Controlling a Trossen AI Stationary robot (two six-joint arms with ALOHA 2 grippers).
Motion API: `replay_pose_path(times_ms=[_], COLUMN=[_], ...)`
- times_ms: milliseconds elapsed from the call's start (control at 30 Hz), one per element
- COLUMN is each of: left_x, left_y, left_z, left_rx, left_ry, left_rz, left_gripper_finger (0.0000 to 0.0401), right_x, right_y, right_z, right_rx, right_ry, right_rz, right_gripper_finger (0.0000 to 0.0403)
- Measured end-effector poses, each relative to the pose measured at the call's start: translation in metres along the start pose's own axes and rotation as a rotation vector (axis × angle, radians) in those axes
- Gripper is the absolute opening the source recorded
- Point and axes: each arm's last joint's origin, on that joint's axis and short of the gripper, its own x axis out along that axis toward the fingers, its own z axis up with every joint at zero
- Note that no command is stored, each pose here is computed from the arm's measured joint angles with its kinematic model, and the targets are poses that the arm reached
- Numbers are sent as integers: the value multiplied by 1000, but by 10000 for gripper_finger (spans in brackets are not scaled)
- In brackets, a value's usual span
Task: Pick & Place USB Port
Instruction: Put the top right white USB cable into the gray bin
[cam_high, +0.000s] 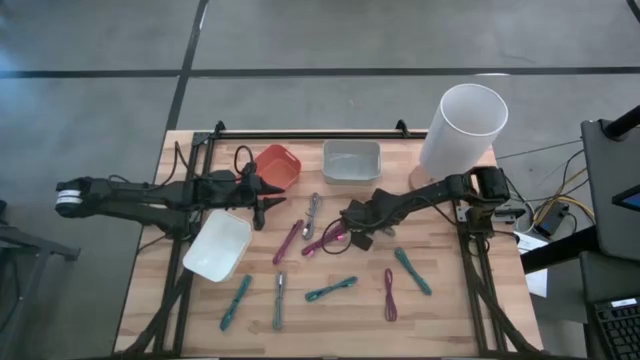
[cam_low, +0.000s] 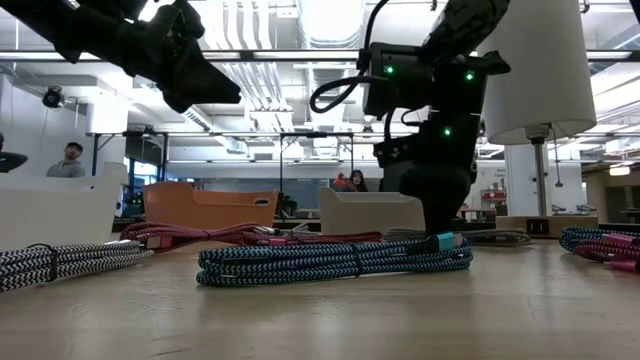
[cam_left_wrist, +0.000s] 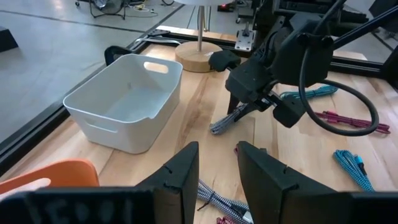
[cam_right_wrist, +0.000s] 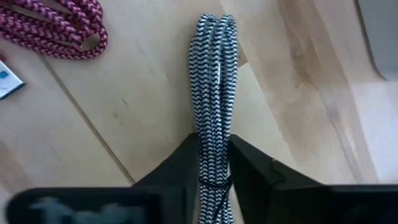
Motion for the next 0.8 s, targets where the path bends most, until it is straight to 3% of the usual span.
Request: replay_pose_path(times_ms=[133,433,567,800], left_x=[0,1,1,2], left_y=[0,0,0,0], left_z=[0,0,-1,-2], left_rx=[-8,-19,-31,-33], left_ry=[1,3,4,13], left_rz=[0,0,1,2], left_gripper_finger=[115,115,115,115], right_x=[0,-9,-28,-69], right_y=[0,1,1,-4], right_z=[0,4,13,34], right_rx=[-31,-32,-20,-13], right_ry=[3,-23,-95,-310], right_rz=[-1,25,54,-25], right_gripper_finger=[19,16,15,15])
